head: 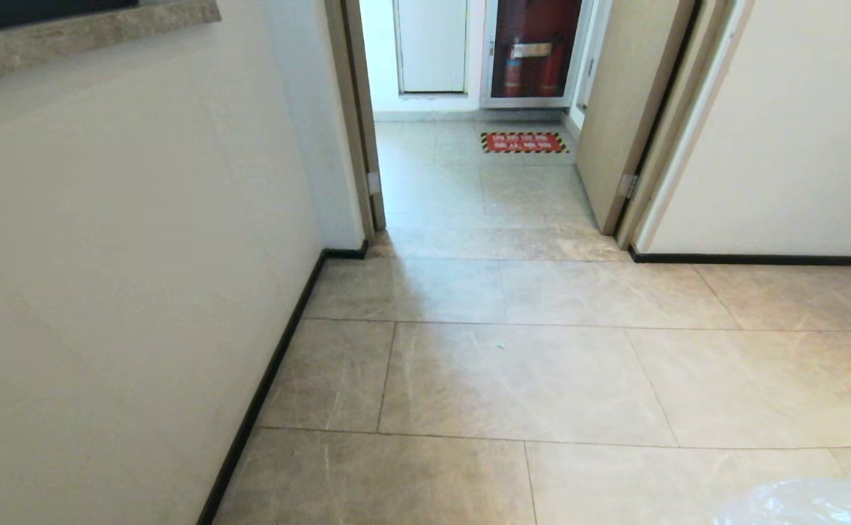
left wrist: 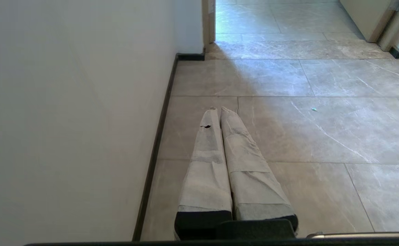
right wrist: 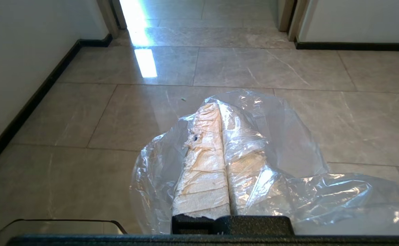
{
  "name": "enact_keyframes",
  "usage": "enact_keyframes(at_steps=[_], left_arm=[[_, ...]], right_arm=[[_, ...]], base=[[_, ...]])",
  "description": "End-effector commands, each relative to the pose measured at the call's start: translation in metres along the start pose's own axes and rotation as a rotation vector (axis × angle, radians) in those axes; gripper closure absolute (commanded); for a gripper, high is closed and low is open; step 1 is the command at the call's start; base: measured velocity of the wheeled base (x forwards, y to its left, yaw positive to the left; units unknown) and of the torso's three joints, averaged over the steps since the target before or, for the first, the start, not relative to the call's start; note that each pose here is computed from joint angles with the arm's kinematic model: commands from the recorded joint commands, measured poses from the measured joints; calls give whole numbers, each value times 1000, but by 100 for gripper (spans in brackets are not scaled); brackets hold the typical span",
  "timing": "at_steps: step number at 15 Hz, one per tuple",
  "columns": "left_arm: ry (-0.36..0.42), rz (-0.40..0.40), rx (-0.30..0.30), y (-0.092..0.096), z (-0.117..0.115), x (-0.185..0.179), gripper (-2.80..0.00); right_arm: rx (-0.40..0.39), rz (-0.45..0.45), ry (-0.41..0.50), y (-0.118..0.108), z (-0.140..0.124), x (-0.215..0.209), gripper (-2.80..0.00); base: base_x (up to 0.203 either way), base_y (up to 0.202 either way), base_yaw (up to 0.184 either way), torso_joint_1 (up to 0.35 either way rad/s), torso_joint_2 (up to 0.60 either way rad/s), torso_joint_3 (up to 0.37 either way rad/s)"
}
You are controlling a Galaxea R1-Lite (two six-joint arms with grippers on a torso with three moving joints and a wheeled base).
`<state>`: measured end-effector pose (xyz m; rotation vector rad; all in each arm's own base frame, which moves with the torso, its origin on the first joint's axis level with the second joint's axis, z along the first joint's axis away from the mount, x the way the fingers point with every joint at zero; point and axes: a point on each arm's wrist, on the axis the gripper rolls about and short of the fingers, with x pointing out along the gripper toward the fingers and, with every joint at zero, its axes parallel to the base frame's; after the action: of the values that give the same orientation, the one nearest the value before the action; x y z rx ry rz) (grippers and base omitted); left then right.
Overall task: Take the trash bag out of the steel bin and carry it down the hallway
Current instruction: Put the trash bag at the door
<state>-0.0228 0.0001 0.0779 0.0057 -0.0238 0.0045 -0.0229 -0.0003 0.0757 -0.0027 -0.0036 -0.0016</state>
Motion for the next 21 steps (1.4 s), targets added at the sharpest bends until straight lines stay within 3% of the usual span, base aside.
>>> enact_keyframes(at_steps=[1,21], left_arm=[[10,0,0,0,-3,1,0],[10,0,0,0,-3,1,0]], right_arm=[[0,0,1,0,0,0,0],[0,0,1,0,0,0,0]], base=[[191,0,0,2,-1,3],[194,0,1,3,1,3]])
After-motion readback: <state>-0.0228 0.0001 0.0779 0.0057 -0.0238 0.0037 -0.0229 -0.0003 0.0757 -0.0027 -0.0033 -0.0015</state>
